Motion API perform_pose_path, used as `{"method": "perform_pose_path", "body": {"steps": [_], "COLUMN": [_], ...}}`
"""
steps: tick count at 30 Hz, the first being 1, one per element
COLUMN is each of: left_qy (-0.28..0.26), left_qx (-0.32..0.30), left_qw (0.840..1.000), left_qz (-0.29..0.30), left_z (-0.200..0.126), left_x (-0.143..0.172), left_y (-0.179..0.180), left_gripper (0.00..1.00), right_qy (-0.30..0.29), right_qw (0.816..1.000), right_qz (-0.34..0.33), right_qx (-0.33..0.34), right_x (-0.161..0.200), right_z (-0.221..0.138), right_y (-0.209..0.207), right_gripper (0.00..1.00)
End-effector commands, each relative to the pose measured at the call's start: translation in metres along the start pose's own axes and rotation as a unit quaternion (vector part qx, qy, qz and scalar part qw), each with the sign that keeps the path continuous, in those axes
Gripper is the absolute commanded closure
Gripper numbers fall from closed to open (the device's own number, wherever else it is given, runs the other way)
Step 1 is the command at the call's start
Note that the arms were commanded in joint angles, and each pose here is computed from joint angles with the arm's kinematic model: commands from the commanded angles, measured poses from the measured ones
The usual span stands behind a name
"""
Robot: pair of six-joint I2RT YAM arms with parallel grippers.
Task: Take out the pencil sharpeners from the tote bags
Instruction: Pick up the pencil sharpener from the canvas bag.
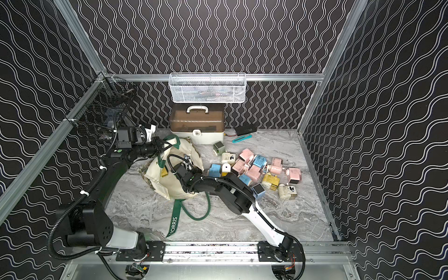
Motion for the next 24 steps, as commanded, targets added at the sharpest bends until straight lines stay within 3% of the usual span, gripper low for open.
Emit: {"method": "perform_pose_path", "body": {"steps": [1, 10, 20, 24], "left_qy": [-0.005, -0.005, -0.006, -0.005], "left_qx": [0.018, 0.02, 0.021, 0.021], "left_qw": [1.0, 1.0, 1.0, 1.0], "left_qz": [0.011, 0.011, 0.01, 0.01], "left_z": [-0.001, -0.001, -0.001, -0.001], "left_x": [-0.003, -0.004, -0.003, -0.004], "left_y": [-0.008, -0.009, -0.009, -0.009], "left_gripper": [1.0, 1.0, 1.0, 1.0], "right_qy": [-0.025, -0.058, -0.089, -0.096], "right_qw": [1.0, 0.997, 0.983, 0.981], "right_qz": [0.004, -0.024, -0.092, -0.1], "right_qx": [0.0, -0.053, -0.129, -0.133], "right_x": [-0.009, -0.024, -0.031, -0.031], "right_z": [0.009, 0.023, 0.015, 0.014], "right_y": [-0.006, 0.008, 0.035, 0.036], "right_gripper": [0.04, 0.07, 0.29, 0.29]}}
Point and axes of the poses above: each gripper's point midway between its finger pads, its own z axis out along the fingers, its own y axis along the line the jaws close on, x = y × z, the point moved 1 cm from there along -z, back along the fingers, and after that the axes turned 4 degrees about -z, right-handed, at the moved point
